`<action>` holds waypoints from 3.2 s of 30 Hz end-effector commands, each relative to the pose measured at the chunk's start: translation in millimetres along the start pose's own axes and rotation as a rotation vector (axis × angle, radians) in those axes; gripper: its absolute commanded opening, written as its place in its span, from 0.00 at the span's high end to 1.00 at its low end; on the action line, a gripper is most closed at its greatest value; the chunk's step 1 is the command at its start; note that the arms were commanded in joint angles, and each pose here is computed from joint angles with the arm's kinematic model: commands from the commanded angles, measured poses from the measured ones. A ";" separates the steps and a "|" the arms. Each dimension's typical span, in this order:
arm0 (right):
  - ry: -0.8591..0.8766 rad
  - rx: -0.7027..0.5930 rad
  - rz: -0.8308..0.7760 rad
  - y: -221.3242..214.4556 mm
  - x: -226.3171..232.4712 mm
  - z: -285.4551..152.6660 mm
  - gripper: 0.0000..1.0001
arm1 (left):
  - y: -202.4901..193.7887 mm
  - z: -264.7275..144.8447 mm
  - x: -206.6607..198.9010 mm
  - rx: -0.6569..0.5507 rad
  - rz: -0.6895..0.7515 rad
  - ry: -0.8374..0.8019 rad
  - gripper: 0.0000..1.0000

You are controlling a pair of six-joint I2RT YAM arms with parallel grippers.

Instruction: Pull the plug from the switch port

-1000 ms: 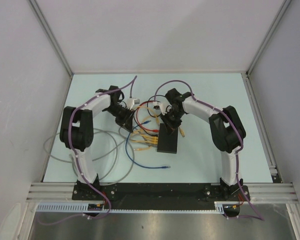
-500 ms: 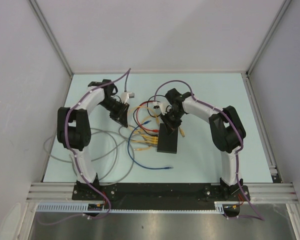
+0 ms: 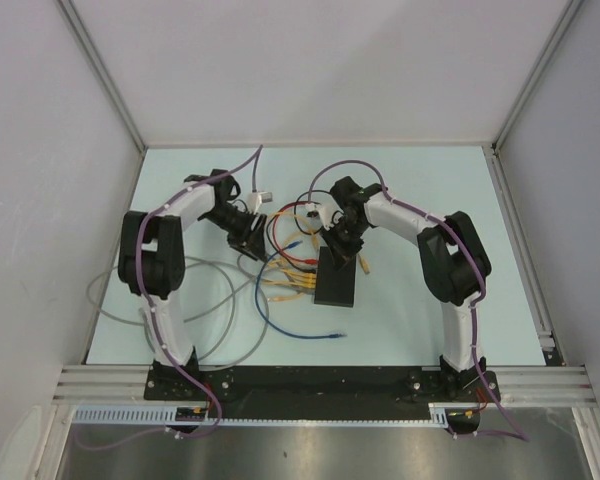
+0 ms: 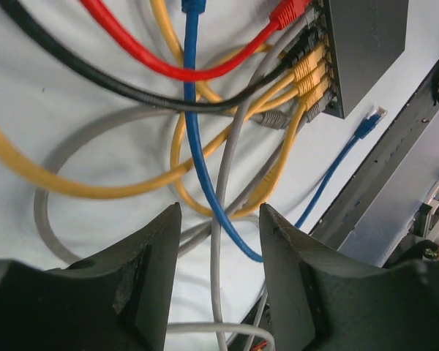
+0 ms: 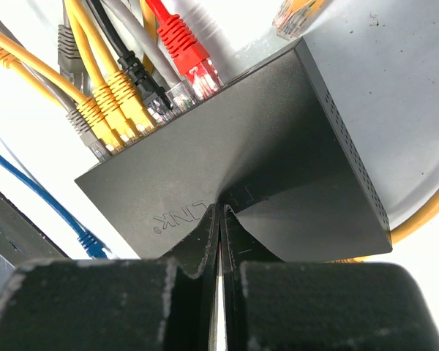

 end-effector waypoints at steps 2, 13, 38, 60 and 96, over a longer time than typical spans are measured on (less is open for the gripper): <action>-0.087 0.071 -0.009 -11.7 -19.8 18.1 0.98 | 18.1 18.2 -3.4 -0.019 0.049 -0.025 0.47; -0.087 0.076 -0.010 -12.6 -19.9 19.4 0.98 | 5.6 33.2 -7.2 0.034 0.066 -0.020 0.70; -0.075 0.084 0.005 -9.8 -23.2 22.4 0.98 | 43.8 -187.4 8.4 -0.249 0.086 0.241 1.00; -0.112 0.093 -0.034 -10.2 -18.1 18.5 0.98 | 94.4 -291.4 82.0 -0.591 -0.044 0.939 0.67; -0.122 0.094 -0.004 -13.1 -26.3 10.7 0.96 | 53.9 -8.9 64.9 -0.073 0.444 0.531 0.45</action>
Point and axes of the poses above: each gripper's point midway between its finger pads, its own z axis out along the fingers, its own x axis along the line the jaws close on, y = z × x, the point moved 5 cm from there along -z, back along the fingers, and after that the axes turned 4 degrees about z, right-handed, at the moved point
